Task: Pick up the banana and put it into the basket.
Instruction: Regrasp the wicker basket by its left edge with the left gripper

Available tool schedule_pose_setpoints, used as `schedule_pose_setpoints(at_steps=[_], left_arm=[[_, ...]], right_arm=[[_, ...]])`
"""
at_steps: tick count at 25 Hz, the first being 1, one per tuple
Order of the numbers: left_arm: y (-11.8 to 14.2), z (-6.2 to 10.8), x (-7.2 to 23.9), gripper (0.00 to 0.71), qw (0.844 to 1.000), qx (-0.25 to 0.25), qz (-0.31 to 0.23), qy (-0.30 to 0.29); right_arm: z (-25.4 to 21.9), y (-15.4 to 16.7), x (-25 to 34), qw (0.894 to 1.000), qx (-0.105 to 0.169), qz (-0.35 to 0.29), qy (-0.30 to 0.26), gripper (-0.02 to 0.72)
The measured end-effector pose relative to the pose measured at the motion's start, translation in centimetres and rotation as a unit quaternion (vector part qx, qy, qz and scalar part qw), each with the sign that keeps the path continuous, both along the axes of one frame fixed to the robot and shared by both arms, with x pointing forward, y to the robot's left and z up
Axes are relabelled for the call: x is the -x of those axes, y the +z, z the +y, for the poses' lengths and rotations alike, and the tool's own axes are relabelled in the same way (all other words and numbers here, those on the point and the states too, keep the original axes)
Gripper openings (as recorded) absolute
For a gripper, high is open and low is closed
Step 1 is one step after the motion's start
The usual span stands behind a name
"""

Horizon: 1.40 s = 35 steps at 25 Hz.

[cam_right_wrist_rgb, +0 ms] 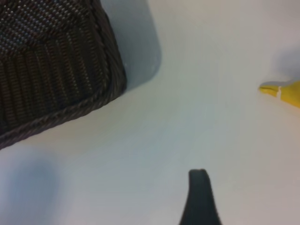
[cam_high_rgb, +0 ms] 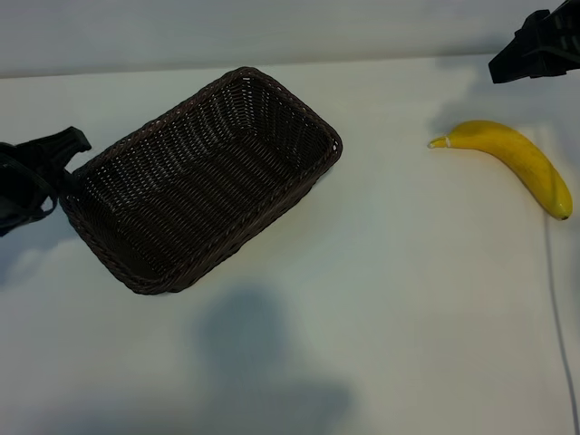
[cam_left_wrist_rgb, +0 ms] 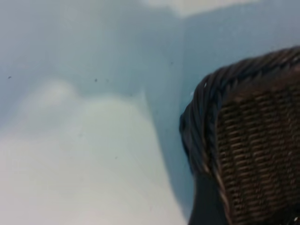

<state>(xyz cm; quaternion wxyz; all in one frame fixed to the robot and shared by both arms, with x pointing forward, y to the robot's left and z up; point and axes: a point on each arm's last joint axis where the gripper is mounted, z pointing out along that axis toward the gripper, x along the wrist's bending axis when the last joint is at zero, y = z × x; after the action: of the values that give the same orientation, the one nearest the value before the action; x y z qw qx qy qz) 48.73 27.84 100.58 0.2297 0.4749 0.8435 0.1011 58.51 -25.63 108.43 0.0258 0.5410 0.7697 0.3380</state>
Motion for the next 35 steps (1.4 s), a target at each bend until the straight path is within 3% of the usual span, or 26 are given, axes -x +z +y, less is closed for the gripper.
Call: schedule_pose_setpoints(at_steps=[19, 28, 32, 35], left_arm=[[-6.7, -0.9, -2.3, 0.502, 0.996, 0.048, 0.067, 0.022], [-8.6, -1.4, -2.8, 0.499, 0.994, 0.069, 0.085, 0.023], [-8.8, -1.4, -2.8, 0.465, 0.993, 0.069, 0.089, 0.023], [-8.9, -1.4, -2.9, 0.369, 0.994, 0.066, 0.088, 0.018]], right_arm=[[-0.1, -0.1, 0.0, 1.0, 0.011, -0.001, 0.003, 0.522], [-0.1, -0.1, 0.0, 1.0, 0.013, -0.001, 0.004, 0.522], [-0.2, -0.1, 0.0, 1.0, 0.014, -0.001, 0.004, 0.522], [-0.2, -0.1, 0.0, 1.0, 0.015, -0.001, 0.004, 0.522]])
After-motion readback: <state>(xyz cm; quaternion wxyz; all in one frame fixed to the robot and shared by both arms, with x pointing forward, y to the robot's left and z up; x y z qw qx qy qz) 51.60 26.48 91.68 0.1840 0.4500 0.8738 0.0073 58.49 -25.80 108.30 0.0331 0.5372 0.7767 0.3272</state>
